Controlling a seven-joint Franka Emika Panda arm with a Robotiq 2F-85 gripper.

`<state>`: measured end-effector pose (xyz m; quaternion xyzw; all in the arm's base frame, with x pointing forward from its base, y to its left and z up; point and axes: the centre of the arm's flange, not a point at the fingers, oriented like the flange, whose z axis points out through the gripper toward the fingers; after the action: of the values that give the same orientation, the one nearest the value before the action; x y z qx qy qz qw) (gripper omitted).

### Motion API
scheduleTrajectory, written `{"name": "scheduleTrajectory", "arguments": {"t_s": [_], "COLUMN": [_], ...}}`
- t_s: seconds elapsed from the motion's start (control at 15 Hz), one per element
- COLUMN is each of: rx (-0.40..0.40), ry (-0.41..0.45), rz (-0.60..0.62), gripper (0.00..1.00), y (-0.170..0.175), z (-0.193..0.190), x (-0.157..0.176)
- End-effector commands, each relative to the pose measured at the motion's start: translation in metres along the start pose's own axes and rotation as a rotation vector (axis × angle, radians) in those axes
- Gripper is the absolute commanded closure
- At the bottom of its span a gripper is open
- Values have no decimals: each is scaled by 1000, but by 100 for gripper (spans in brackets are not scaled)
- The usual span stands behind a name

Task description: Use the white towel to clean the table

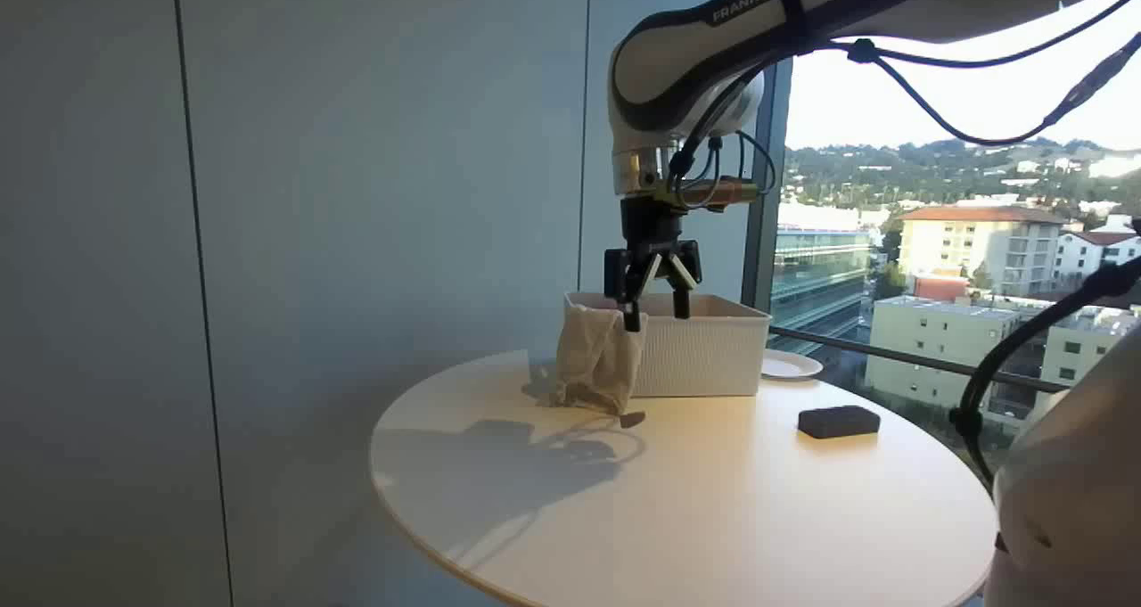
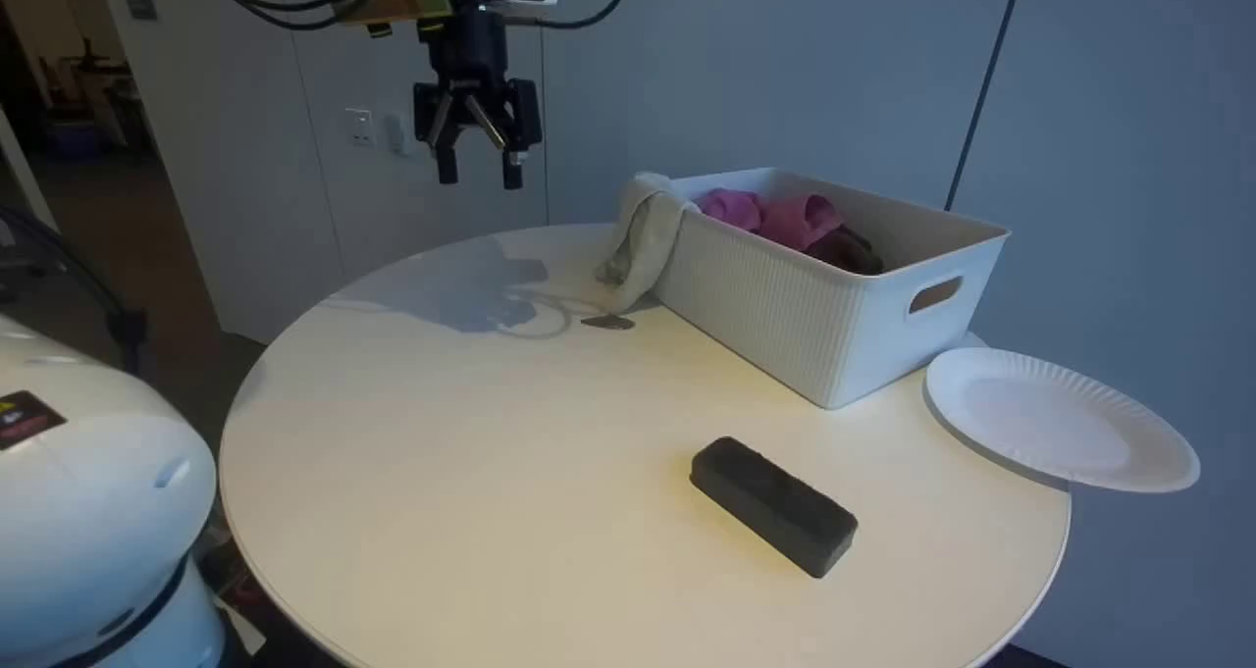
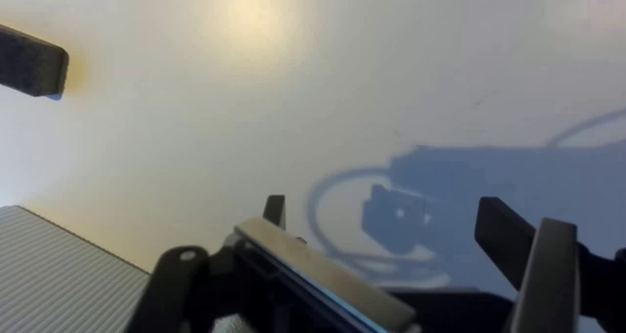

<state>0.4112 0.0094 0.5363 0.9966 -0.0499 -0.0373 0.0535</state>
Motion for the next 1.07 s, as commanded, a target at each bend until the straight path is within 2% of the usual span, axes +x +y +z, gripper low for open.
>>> {"name": "scheduleTrajectory", "arguments": {"t_s": [0.0,0.73,1.0], "rx": [1,2,3], "ry": [4,15,66], "rz": [0,1,47], "gripper": [0,0,0], "y": [0,0,15], "z": [-1,-6,14], "x": [0,0,38]}}
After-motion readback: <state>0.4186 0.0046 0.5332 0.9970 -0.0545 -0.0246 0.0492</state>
